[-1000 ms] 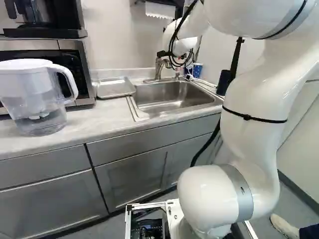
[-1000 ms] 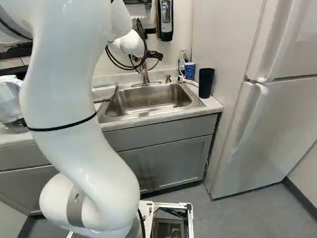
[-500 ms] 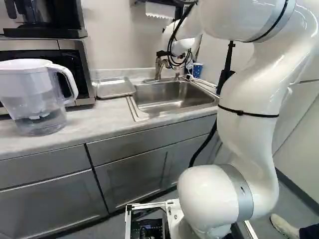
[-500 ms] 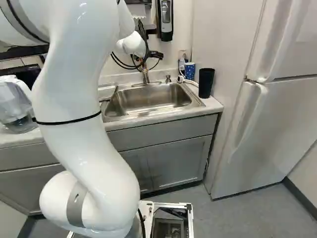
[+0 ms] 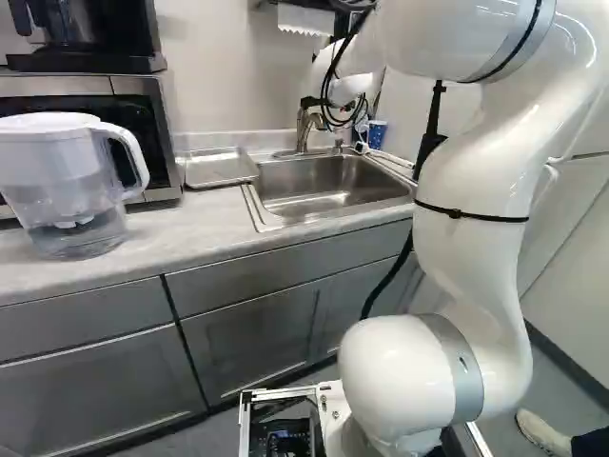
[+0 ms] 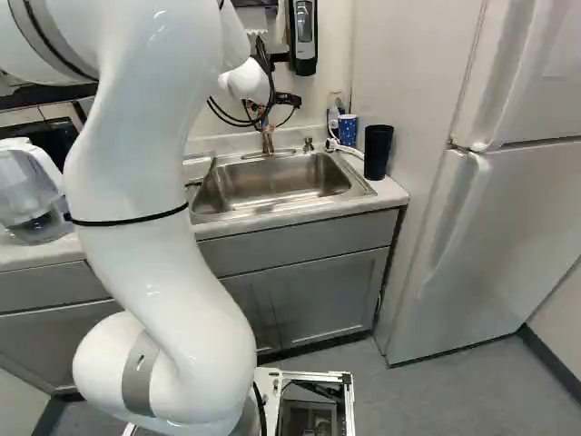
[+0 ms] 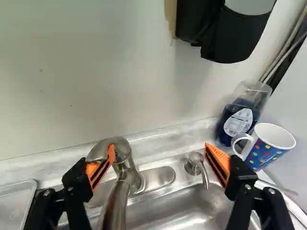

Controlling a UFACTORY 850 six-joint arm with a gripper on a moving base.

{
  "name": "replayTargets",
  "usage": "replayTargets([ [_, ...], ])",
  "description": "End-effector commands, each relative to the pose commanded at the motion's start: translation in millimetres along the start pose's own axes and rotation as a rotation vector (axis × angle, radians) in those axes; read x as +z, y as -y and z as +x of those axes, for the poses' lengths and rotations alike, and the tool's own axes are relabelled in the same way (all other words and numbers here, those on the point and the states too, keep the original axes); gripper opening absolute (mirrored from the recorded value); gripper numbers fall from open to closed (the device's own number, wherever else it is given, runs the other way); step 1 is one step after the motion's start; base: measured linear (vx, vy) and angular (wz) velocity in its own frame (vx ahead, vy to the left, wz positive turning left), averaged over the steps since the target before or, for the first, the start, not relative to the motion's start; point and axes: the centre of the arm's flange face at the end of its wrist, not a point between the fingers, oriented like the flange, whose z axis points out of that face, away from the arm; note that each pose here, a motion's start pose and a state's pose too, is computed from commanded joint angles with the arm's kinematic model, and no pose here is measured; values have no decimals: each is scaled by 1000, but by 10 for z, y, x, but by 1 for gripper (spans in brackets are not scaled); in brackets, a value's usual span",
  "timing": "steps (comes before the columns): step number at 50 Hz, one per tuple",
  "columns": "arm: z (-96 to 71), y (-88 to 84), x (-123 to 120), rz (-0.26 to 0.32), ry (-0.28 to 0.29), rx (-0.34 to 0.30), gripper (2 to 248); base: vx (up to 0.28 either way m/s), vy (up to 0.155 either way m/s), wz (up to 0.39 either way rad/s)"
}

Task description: Rinse the cup and place it in the tray

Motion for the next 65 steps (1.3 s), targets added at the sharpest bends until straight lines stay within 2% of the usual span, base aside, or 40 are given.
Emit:
replayTargets([
  [39, 119, 0, 11, 0, -129, 0, 247, 0, 0, 0],
  [65, 116, -1, -12, 0, -131, 0, 247, 0, 0, 0],
])
